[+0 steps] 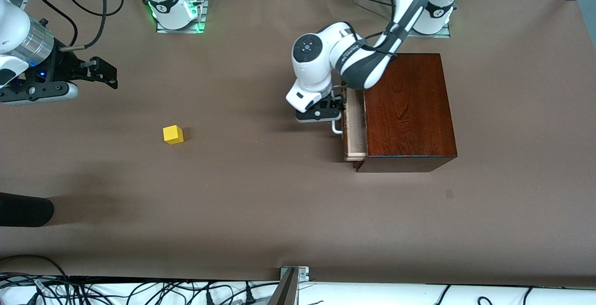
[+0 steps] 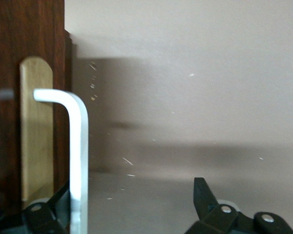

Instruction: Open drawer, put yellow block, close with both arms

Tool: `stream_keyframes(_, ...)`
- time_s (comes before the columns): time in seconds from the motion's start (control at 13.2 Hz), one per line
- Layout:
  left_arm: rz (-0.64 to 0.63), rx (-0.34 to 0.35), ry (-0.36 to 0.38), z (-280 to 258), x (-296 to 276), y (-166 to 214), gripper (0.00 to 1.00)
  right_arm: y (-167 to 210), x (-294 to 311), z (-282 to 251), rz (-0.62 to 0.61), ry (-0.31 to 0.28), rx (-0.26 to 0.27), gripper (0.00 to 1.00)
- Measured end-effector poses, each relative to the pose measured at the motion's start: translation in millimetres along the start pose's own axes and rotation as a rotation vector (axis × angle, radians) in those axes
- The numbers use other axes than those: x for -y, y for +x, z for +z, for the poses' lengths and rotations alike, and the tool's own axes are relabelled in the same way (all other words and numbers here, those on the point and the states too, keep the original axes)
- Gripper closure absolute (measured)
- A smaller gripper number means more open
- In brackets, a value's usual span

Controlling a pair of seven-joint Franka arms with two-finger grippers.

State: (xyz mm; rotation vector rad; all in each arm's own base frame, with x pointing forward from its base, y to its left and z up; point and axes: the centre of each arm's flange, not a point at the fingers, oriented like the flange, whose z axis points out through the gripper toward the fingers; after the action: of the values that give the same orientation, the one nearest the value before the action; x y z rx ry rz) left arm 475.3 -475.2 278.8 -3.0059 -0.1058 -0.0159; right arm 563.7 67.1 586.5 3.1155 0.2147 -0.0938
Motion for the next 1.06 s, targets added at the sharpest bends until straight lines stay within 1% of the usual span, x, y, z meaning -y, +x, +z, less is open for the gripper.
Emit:
stream_keyframes(0.15,-0.028,-0.003,0.005,1,-5,3,0.00,4,0,3,0.000,0.000,-0.007,0.00)
stream_keyframes(0.23,-0.032,-0.008,-0.007,-1,-10,3,0.00,7,-1,4,0.002,-0.001,-0.023,0.00)
stream_keyframes(0.3,-0.035,-0.020,-0.034,-7,-19,2,0.00,10,-1,4,0.002,-0.001,-0.038,0.00)
stream_keyframes(0.46,-0.033,-0.042,-0.082,-18,-36,1,0.00,13,-1,6,0.002,-0.001,-0.045,0.00)
stream_keyframes(0.61,-0.037,-0.054,-0.093,-31,-35,10,0.00,20,-1,10,0.002,-0.002,-0.061,0.00)
stream_keyframes(0.68,-0.028,-0.062,-0.092,-45,-29,19,0.00,24,-2,16,0.003,-0.002,-0.060,0.00)
stream_keyframes(0.84,0.016,-0.065,-0.059,-86,2,47,0.00,34,-5,32,0.009,-0.004,-0.051,0.00)
stream_keyframes(1.06,0.080,-0.065,-0.019,-155,89,95,0.00,41,-7,45,0.011,-0.007,-0.040,0.00)
